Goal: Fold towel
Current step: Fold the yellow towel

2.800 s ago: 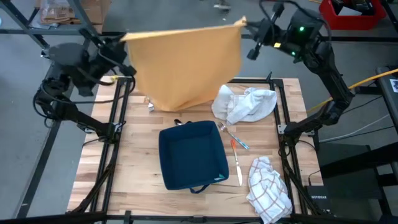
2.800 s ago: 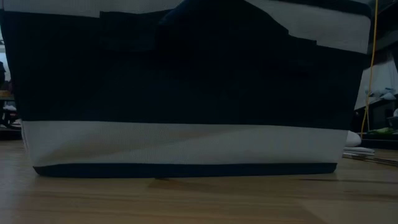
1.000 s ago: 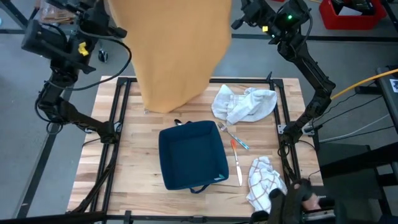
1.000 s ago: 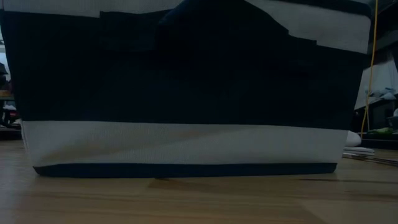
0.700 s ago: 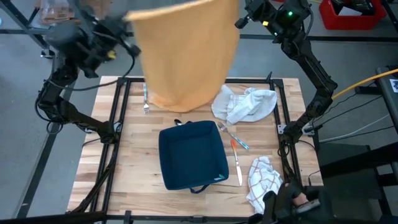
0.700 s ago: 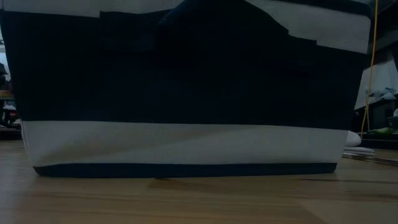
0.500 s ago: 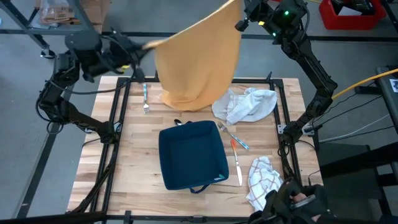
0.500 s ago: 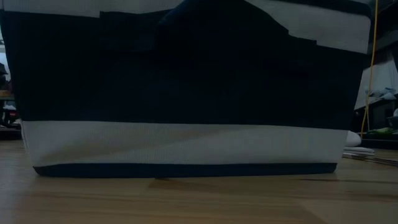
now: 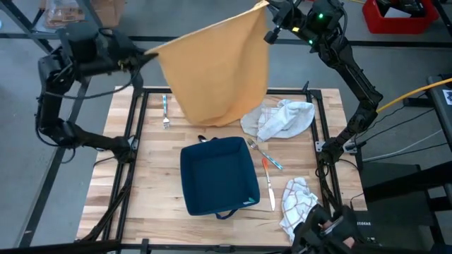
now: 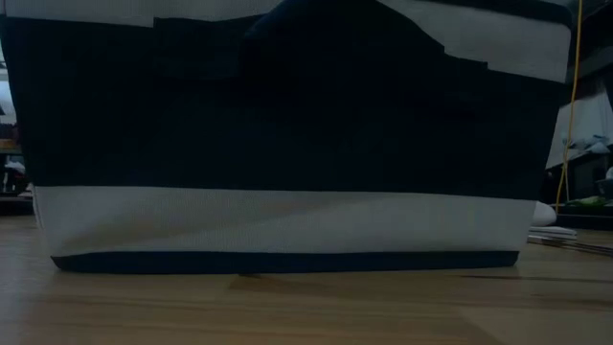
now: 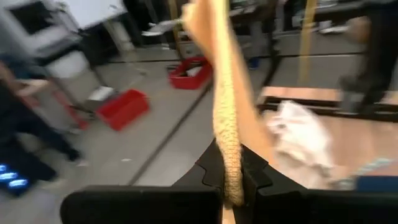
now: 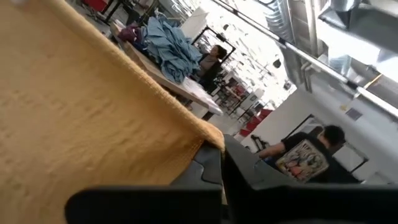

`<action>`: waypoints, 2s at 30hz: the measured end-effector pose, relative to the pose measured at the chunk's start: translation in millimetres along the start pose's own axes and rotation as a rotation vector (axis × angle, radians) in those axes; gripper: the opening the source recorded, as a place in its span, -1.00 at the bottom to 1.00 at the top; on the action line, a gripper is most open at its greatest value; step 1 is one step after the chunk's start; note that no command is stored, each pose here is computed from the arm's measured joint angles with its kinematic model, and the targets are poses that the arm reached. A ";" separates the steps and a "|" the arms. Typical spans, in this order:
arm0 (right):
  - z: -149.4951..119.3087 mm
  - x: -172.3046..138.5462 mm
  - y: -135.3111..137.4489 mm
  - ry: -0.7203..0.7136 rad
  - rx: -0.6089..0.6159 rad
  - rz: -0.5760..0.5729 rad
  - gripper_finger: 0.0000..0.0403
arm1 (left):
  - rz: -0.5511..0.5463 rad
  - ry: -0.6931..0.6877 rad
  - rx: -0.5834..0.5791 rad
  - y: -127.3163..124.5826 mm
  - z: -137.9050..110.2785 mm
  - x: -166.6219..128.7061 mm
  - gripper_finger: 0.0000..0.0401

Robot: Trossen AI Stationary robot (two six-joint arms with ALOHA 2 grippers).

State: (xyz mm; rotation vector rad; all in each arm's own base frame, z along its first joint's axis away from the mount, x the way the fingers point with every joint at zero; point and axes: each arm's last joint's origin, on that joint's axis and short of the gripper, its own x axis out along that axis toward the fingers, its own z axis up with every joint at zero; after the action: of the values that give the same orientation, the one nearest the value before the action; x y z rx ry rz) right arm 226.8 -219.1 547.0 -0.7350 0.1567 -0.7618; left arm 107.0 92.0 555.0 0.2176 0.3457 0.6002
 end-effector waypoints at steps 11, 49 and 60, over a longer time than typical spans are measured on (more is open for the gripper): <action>-6.6 -0.3 7.6 0.030 0.179 0.131 -1.00 | 0.211 0.132 -0.062 59.6 -22.0 34.2 -1.00; 5.0 -2.7 -47.0 -0.412 0.128 -0.161 -1.00 | 0.499 -0.483 -0.024 112.3 23.8 28.8 -1.00; -48.9 21.7 -66.7 -0.387 0.369 -0.034 -1.00 | 0.380 -0.439 -0.095 144.0 1.8 72.4 -1.00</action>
State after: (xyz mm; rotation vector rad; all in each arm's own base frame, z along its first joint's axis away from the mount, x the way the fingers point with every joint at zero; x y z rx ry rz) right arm 185.7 -293.4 557.2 -0.5203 -0.3399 -0.6437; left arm 89.6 250.1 581.3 0.3196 -0.1545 0.9188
